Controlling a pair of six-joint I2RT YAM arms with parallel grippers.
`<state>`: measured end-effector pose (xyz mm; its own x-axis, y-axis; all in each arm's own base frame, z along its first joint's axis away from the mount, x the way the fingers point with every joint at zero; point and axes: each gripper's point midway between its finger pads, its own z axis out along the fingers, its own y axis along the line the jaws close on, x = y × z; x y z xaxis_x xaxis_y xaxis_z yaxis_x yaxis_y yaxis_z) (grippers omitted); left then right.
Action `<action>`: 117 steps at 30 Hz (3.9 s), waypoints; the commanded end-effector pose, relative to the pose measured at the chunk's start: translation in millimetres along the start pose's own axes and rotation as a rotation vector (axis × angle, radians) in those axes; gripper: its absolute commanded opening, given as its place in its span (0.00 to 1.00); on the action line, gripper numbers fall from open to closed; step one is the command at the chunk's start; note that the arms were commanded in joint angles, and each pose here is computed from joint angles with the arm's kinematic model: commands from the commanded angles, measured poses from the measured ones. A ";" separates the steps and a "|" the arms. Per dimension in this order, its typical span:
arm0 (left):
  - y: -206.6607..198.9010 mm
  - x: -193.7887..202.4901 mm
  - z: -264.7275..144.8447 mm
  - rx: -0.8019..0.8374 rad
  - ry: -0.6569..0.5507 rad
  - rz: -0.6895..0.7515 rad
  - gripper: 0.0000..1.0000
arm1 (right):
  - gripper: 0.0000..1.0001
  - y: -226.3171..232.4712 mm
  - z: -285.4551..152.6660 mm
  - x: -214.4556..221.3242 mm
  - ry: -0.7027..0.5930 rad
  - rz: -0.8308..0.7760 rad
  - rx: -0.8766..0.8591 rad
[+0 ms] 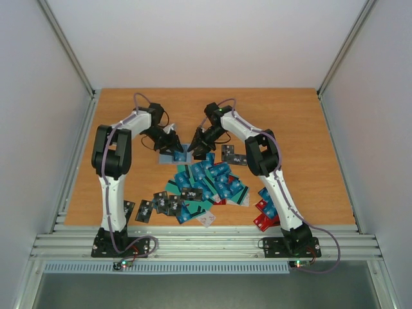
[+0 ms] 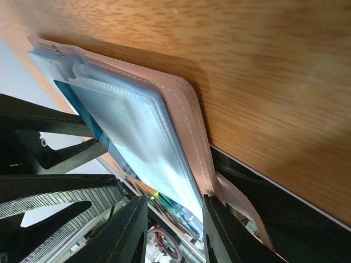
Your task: Put the credit cards into the card holder
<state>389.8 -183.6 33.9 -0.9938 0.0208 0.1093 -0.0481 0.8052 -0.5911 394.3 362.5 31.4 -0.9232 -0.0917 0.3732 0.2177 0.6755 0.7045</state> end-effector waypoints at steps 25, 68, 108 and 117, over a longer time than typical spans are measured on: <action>4.0 12.1 16.7 -0.321 0.071 -0.113 0.49 | 0.29 -15.4 17.0 -16.5 -0.057 0.026 -0.002; 55.8 7.7 -61.8 -0.085 -0.222 -0.081 0.73 | 0.28 -15.0 8.0 0.6 -0.047 -0.017 0.082; -4.8 -7.6 -65.1 0.118 -0.219 -0.004 0.64 | 0.27 -16.9 25.1 -1.4 -0.021 0.003 0.097; -29.2 -5.5 -62.7 0.078 -0.202 0.054 0.64 | 0.27 -14.5 25.0 -1.9 -0.021 0.001 0.090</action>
<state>405.3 -152.1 81.7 -0.9927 -0.1108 -0.0483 -0.0549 0.7691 -0.6367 394.7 364.9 33.0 -0.9415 -0.0806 0.3271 0.1800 0.7003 0.6908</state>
